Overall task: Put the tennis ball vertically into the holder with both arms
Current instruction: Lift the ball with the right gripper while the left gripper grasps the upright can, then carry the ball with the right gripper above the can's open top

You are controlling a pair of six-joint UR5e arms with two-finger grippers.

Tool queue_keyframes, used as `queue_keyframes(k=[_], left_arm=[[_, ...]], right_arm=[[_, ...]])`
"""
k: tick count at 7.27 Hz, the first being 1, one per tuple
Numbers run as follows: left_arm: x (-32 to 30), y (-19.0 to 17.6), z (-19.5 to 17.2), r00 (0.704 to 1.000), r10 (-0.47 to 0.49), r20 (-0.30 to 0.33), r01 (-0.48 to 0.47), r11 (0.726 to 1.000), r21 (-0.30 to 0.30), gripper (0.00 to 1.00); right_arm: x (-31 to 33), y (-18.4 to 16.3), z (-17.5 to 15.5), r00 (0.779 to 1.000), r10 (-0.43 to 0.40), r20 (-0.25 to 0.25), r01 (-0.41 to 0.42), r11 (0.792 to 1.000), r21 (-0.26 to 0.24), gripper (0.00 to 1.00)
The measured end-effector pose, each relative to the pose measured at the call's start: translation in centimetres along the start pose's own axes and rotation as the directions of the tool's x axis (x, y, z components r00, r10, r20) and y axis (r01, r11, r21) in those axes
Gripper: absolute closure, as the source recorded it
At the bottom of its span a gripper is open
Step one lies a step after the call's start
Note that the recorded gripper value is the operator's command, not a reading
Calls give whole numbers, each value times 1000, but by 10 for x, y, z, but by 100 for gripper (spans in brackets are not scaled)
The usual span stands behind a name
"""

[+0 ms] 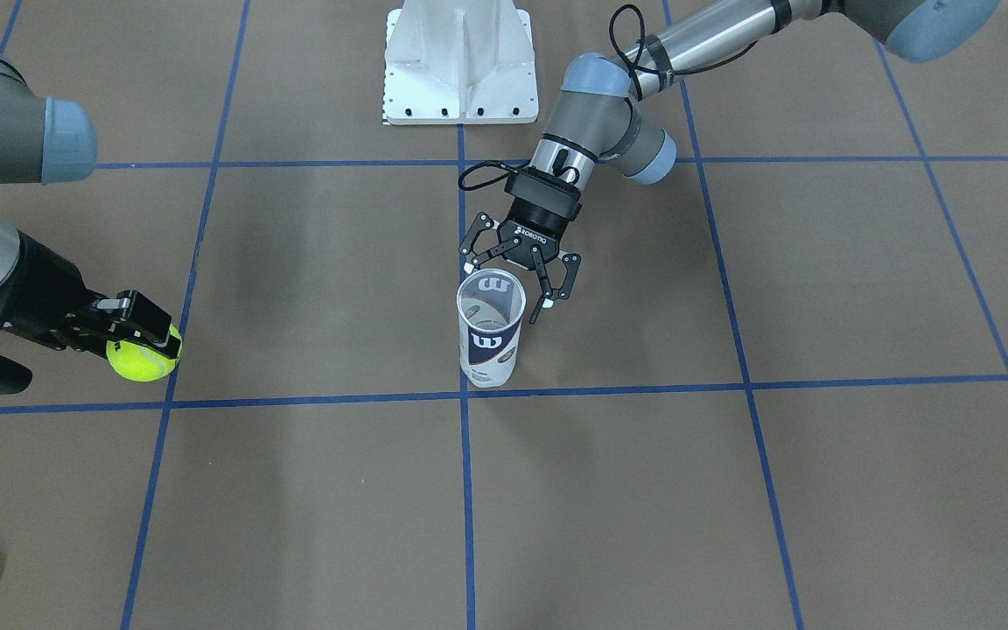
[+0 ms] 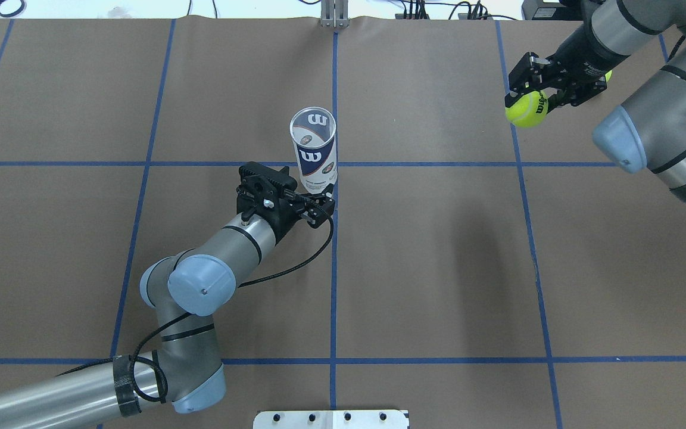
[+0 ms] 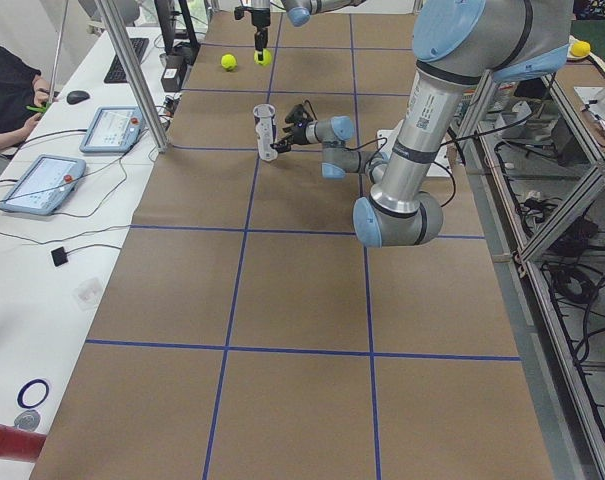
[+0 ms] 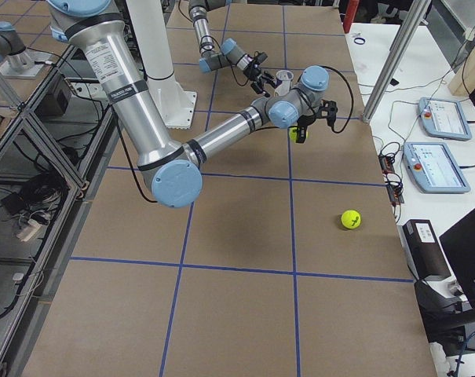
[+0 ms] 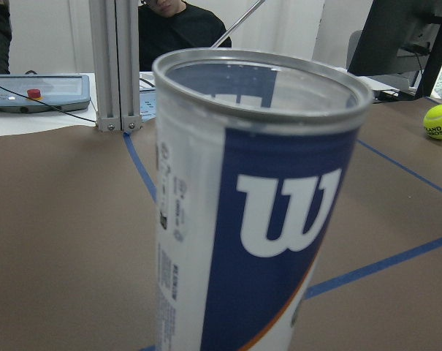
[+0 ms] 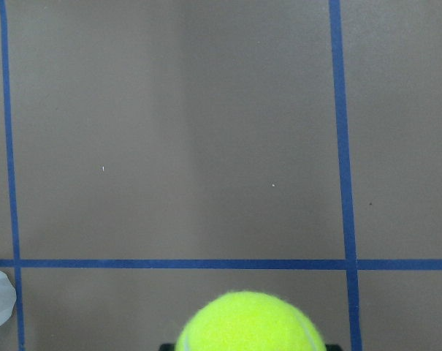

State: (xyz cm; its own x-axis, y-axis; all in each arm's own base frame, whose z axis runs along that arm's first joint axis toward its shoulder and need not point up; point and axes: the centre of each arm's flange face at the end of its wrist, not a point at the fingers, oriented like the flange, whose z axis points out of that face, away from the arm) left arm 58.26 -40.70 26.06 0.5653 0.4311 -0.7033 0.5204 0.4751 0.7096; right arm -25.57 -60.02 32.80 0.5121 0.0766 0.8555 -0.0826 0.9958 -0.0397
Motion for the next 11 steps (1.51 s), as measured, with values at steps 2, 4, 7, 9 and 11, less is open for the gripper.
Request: queue_keyframes(k=[2, 4, 7, 9, 11], left_arm=[[4, -1, 14, 1000, 6, 14, -6, 1000, -1, 1], [-3, -4, 27, 999, 14, 39, -15, 1000, 1, 1], [-10, -10, 33, 999, 16, 52, -16, 1000, 7, 1], [-5, -13, 35, 999, 12, 47, -12, 1000, 10, 1], [3, -15, 38, 999, 9, 43, -10, 1000, 12, 1]], right_arm=[[-11, 2, 3, 1000, 3, 4, -3, 1000, -2, 100], [-20, 3, 8, 1000, -6, 4, 6, 1000, -4, 100], [-31, 3, 10, 1000, -15, 7, 15, 1000, -5, 100], [-35, 5, 10, 1000, -17, 11, 17, 1000, -6, 100], [-46, 5, 8, 1000, -9, 19, 9, 1000, -3, 100]])
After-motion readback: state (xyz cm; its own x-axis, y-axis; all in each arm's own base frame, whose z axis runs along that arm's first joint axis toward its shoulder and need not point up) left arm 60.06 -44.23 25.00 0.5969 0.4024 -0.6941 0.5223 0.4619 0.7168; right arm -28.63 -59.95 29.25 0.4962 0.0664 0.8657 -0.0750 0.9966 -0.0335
